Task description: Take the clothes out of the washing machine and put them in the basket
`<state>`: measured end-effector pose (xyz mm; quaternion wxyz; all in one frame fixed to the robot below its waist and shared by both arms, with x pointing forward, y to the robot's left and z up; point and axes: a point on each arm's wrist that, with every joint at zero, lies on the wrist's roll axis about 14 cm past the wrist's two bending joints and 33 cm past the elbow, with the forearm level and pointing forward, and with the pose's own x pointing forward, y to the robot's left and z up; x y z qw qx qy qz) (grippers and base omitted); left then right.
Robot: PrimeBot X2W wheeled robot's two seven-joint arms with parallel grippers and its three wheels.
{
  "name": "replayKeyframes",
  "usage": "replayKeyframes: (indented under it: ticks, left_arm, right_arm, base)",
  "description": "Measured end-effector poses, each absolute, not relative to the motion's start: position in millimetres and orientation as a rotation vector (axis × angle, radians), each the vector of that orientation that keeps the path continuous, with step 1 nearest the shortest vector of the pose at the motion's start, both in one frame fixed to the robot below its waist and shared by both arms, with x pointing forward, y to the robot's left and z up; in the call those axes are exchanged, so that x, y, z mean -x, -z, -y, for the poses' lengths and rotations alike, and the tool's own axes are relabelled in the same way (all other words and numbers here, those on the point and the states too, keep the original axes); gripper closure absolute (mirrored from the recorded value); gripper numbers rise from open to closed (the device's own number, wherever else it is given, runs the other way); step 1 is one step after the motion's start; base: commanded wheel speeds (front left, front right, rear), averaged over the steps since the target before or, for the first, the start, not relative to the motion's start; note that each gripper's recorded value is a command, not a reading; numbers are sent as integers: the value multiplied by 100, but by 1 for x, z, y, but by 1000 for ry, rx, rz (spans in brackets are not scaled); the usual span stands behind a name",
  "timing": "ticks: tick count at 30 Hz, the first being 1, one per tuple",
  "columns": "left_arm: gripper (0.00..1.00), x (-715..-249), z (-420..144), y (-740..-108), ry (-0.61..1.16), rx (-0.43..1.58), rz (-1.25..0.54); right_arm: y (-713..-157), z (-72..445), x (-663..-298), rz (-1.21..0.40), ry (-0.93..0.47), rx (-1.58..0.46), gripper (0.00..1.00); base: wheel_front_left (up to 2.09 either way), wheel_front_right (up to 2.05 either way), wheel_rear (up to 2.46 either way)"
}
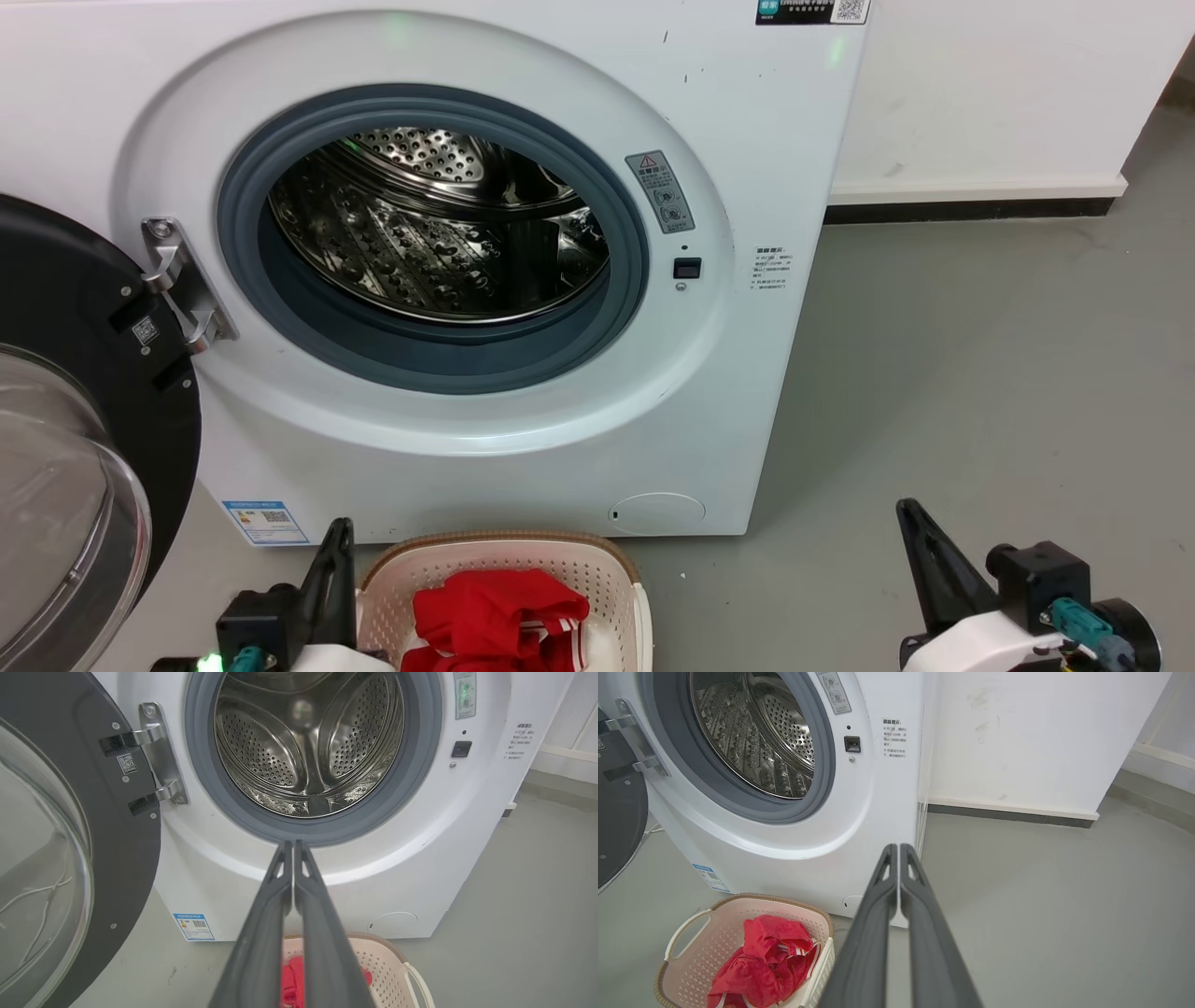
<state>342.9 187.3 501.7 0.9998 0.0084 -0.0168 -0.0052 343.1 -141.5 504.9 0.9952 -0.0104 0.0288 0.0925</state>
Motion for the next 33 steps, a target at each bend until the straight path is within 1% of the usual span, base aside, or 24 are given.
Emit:
replayKeyframes:
  ticks: [2, 4, 9, 33]
  left_arm:
    - [100, -342, -192, -494, -10, 39, -2]
    - [100, -343, -193, -493, -16, 60, -8]
    - [100, -345, -196, -491, -31, 185, -23]
    - [100, -355, -201, -488, -69, 598, -51]
  right_arm:
    - [-501, 142, -342, -70, -181, -44, 100]
    - [-501, 143, -341, -72, -179, -65, 100]
    - [-499, 146, -343, -80, -166, -196, 100]
    - [-501, 159, -356, -82, -119, -604, 100]
  base:
    - [0, 0, 0]
    - [0, 0, 0]
    - [0, 0, 0]
    - [0, 0, 0]
